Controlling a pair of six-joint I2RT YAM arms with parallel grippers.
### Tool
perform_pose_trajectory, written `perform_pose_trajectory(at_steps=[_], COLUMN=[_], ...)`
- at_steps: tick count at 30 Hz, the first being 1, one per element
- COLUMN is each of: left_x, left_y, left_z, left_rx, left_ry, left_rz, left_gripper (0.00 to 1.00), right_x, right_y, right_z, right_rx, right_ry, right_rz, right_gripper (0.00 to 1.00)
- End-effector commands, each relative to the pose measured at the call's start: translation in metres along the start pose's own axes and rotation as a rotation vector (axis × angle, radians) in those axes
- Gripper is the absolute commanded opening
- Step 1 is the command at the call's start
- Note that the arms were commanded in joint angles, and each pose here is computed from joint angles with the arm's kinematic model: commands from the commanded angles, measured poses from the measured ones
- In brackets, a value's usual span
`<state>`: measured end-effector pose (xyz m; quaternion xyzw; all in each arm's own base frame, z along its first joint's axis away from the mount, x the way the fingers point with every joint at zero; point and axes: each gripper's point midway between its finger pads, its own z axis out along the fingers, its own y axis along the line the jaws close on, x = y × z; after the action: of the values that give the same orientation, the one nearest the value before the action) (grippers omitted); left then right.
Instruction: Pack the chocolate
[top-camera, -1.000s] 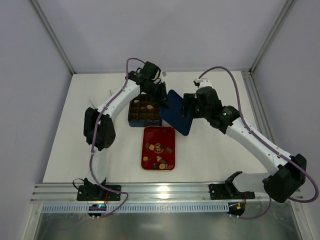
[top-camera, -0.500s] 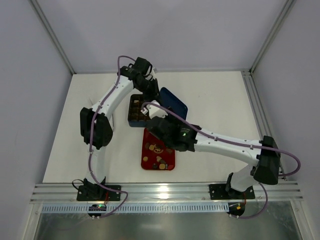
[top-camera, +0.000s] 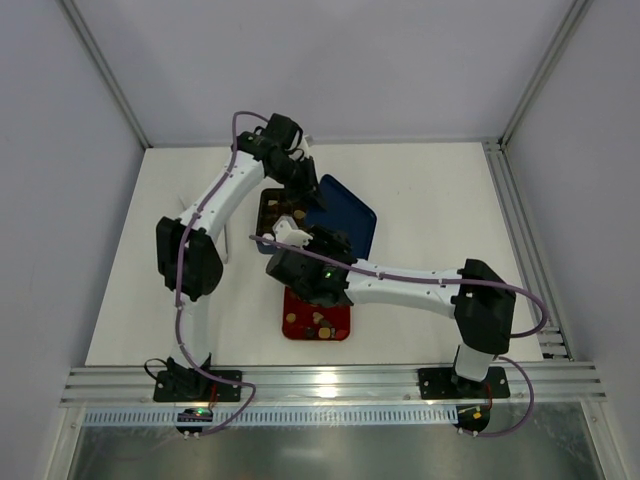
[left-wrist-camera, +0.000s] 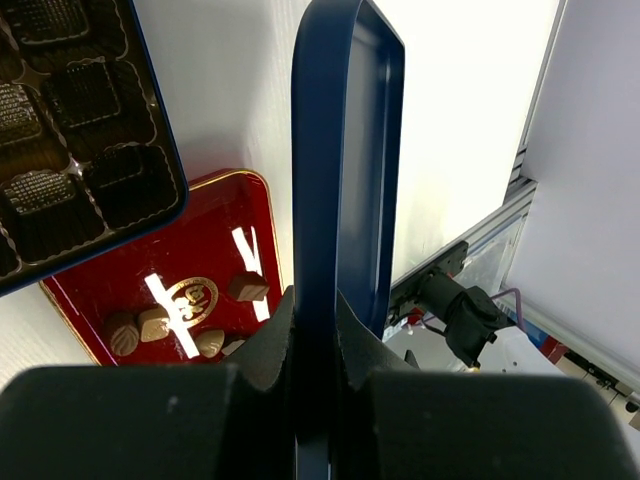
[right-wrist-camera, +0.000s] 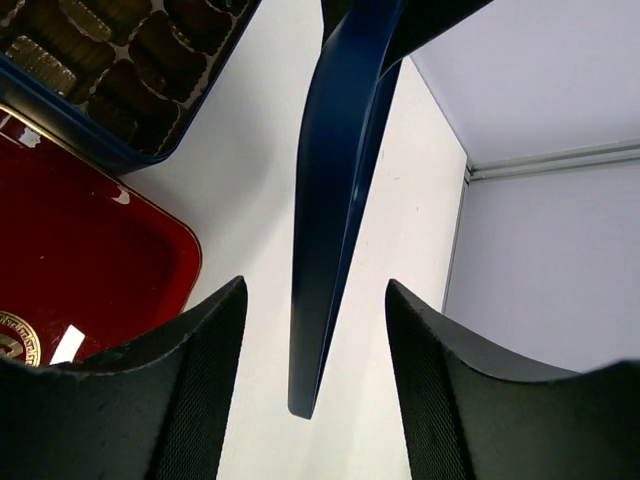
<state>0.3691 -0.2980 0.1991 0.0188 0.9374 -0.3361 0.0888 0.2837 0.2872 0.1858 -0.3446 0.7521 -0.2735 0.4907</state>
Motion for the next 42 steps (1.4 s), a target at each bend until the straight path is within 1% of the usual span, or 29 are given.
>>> perform_pose_trajectory(at_steps=[1,5,13,18,21,22,24,25,26,27,28,29,31,32,35,36,38,40,42], left_x=[0.006,0.007,0.009,0.01,0.011,0.011,0.012,0.011,0.01,0.01,0.009,0.007,0.002,-0.002,-0.021,-0.03,-0.048,-0.069,-0.095], left_y=[-0.024,-0.027,-0.029,-0.032,-0.032,-0.034,-0.035,-0.036,-0.035,-0.036,-0.036,-0.034,-0.032,-0.032,-0.028,-0.028,-0.019,-0.01,0.014], left_z=[-0.032,-0.034,-0.037,-0.04,-0.04,-0.041,-0.042,-0.043,-0.044,-0.044,-0.046,-0.047,-0.051,-0.053,-0.063,-0.068,-0.078,-0.096,-0.121], left_rx=[0.074,0.079,0.098,0.11,0.114,0.12,0.124,0.126,0.126,0.126,0.123,0.114,0.112,0.109,0.083,0.076,0.057,0.016,-0.043], left_ry=[-0.03,-0.032,-0.027,-0.028,-0.025,-0.024,-0.026,-0.028,-0.03,-0.033,-0.04,-0.048,-0.067,-0.084,-0.156,-0.197,-0.252,-0.346,-0.453], left_rz=[0.034,0.041,0.044,0.045,0.043,0.046,0.05,0.05,0.053,0.062,0.066,0.065,0.068,0.068,0.06,0.065,0.031,0.002,-0.047], left_gripper=[0.0,0.0,0.0,0.0,0.0,0.0,0.02,0.05,0.12,0.18,0.27,0.43,0.58,0.69,0.82,0.83,0.86,0.87,0.86], right_x=[-0.013,-0.013,-0.011,-0.007,-0.007,-0.006,-0.009,-0.009,-0.011,-0.012,-0.014,-0.015,-0.019,-0.02,-0.023,-0.027,-0.027,-0.032,-0.041], right_y=[-0.017,-0.021,-0.02,-0.024,-0.028,-0.028,-0.03,-0.032,-0.033,-0.035,-0.037,-0.038,-0.043,-0.046,-0.051,-0.054,-0.055,-0.053,-0.056], right_z=[0.001,0.004,0.016,0.021,0.022,0.023,0.022,0.022,0.022,0.021,0.021,0.019,0.017,0.015,0.012,0.01,0.006,0.0,-0.007], right_rx=[0.098,0.137,0.168,0.193,0.21,0.214,0.225,0.229,0.231,0.236,0.238,0.237,0.236,0.236,0.221,0.215,0.16,0.072,0.018], right_ry=[-0.026,-0.034,-0.027,-0.017,-0.018,-0.016,-0.02,-0.02,-0.025,-0.025,-0.027,-0.03,-0.038,-0.04,-0.042,-0.049,-0.05,-0.056,-0.069], right_rz=[0.02,0.037,-0.012,-0.026,-0.023,-0.029,-0.024,-0.026,-0.021,-0.018,-0.014,-0.018,-0.009,-0.005,-0.009,0.023,0.028,0.069,0.108], right_gripper=[0.59,0.52,0.43,0.4,0.29,0.2,0.13,0.06,0.04,0.04,0.04,0.04,0.04,0.04,0.04,0.04,0.04,0.04,0.04])
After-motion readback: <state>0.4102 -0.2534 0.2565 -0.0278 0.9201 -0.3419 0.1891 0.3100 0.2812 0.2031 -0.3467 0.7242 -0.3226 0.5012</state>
